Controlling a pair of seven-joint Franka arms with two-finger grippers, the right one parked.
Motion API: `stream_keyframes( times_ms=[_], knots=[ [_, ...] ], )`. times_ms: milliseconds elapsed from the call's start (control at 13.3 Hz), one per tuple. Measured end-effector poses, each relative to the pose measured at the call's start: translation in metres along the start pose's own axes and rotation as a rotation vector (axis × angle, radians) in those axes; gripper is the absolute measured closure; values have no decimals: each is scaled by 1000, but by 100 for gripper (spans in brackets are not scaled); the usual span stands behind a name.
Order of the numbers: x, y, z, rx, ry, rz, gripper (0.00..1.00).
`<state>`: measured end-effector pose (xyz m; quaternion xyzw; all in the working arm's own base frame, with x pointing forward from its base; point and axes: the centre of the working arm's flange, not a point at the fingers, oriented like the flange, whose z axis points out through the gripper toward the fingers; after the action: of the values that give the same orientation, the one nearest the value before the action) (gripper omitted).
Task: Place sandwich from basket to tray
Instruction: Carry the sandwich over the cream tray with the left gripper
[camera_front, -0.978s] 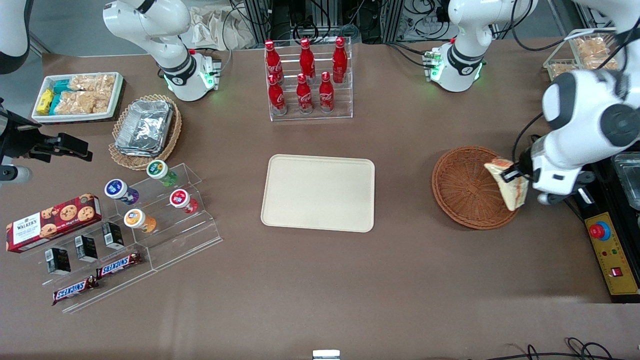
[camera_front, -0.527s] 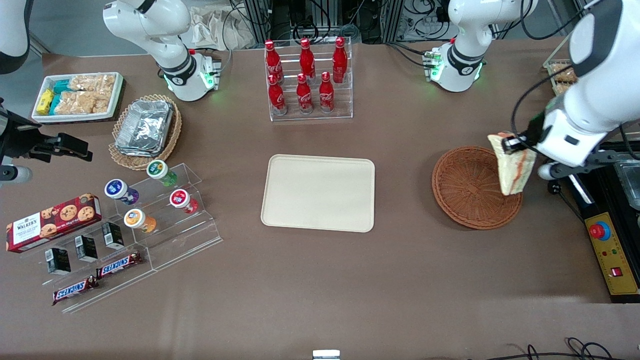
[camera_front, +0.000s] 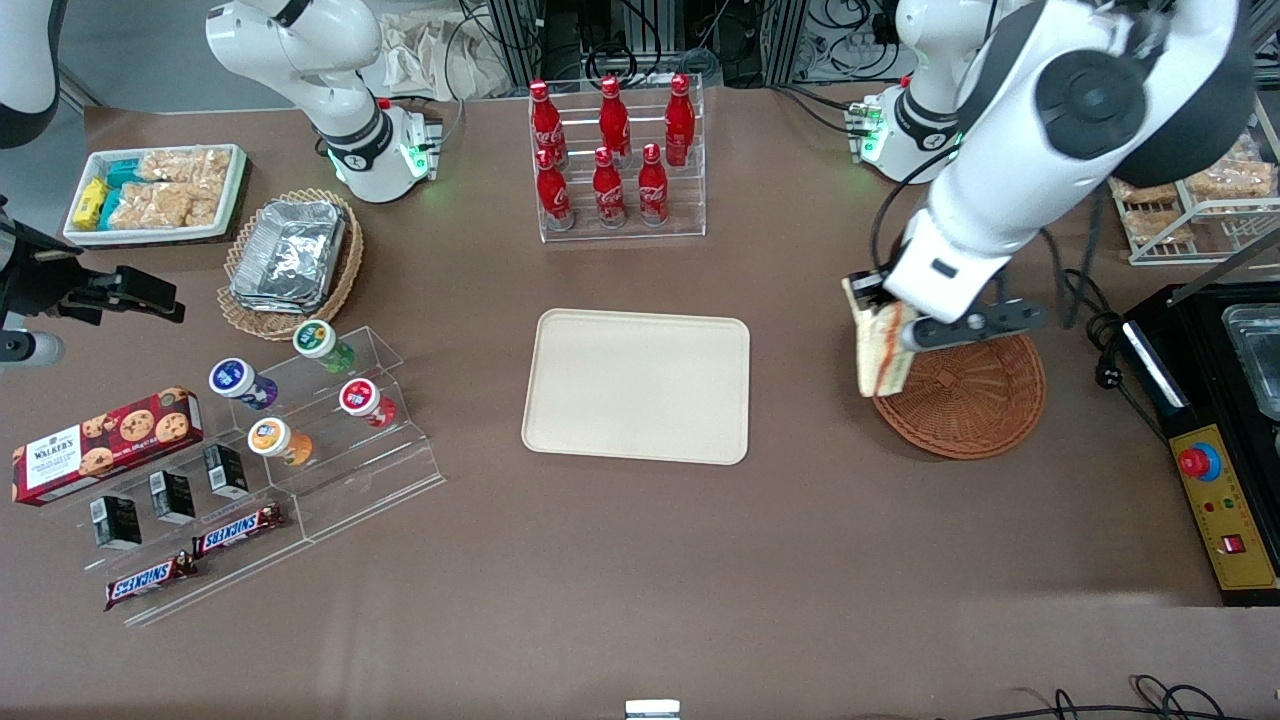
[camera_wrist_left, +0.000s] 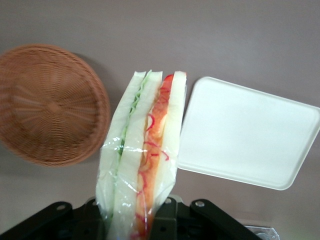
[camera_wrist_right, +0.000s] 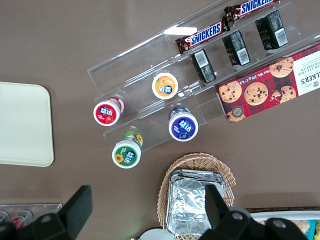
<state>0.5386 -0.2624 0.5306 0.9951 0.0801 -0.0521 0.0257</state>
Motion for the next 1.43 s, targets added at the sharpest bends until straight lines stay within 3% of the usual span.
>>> stream_keyframes(
  times_ms=[226,602,753,978,1430],
  knots=[
    [-1,47,73,-29,10,38,75],
    [-20,119,206,86,113,3,75],
    [-25,129,245,108,103,5,75],
    [-25,133,267,106,89,19,75],
    [-55,158,300,159,113,136,75]
  ],
)
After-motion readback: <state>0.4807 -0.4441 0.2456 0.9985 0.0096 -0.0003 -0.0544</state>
